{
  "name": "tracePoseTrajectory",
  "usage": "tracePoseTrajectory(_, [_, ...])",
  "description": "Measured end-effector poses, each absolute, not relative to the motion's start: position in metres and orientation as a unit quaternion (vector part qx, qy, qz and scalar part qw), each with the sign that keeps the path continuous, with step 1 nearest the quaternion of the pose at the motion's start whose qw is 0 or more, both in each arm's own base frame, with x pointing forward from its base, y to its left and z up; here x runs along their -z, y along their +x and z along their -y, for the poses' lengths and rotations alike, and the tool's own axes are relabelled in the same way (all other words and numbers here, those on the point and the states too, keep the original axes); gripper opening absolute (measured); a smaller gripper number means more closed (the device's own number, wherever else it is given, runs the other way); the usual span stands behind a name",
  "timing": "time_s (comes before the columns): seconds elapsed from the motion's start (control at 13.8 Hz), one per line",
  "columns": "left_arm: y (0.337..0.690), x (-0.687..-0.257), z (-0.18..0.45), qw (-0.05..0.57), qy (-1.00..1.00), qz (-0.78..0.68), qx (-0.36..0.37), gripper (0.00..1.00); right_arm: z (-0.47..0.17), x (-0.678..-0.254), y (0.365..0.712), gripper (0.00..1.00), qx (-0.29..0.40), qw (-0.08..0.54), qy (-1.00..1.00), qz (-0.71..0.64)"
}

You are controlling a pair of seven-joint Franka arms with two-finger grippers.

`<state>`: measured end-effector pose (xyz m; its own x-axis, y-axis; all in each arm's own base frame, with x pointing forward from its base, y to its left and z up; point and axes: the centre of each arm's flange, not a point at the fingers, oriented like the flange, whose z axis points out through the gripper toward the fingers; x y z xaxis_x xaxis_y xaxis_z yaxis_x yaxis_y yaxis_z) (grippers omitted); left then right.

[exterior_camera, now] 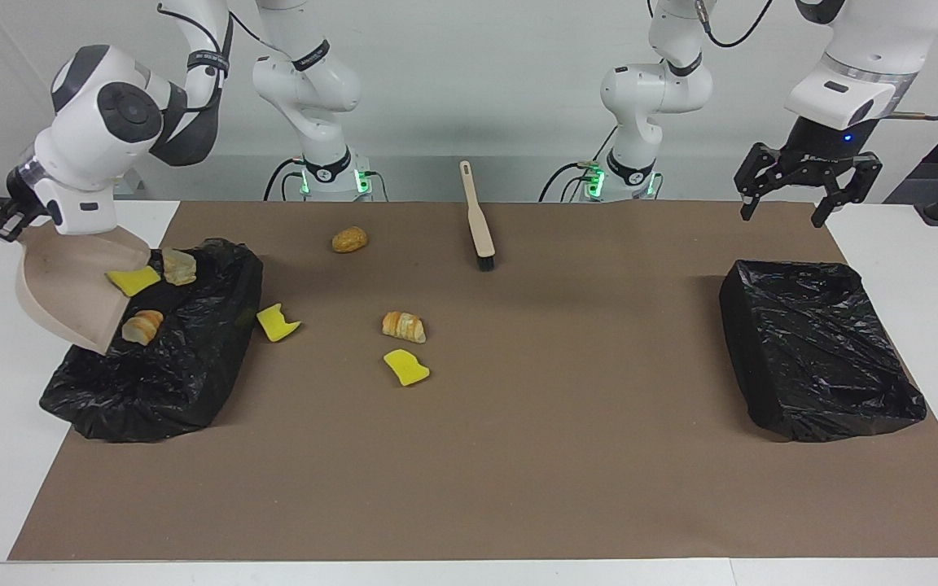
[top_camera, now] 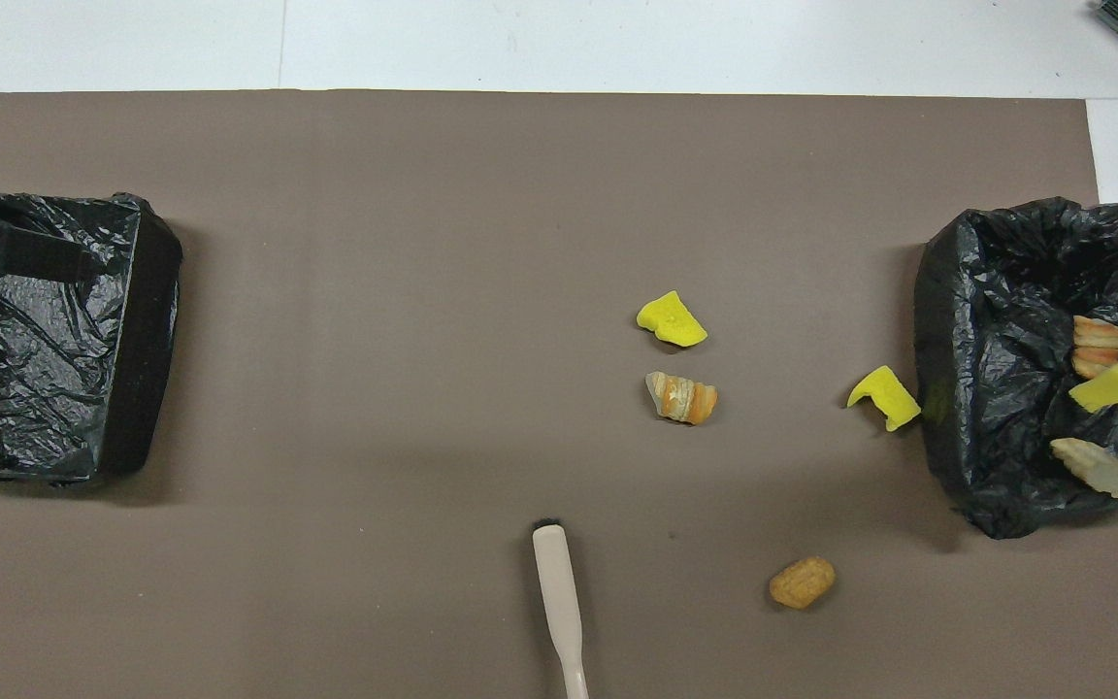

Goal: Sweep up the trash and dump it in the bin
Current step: 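Tip the dustpan over the bin with the right gripper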

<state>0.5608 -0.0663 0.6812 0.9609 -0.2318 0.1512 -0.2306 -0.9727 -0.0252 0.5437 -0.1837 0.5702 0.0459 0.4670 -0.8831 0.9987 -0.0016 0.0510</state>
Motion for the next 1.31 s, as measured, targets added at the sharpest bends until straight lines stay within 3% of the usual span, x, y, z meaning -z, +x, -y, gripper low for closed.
tracePoseTrajectory(0.73, [0.561, -0.681, 0.067, 0.003, -0.99, -0.117, 0.076, 1.0, 0.149, -0.629, 0.533, 0.31, 0.371, 0.46, 0.557, -0.583])
tracePoseTrajectory(1.31, [0.56, -0.682, 0.068, 0.003, -0.99, -0.118, 0.077, 1.0, 0.122, -0.61, 0.536, 0.31, 0.311, 0.411, 0.598, -0.614])
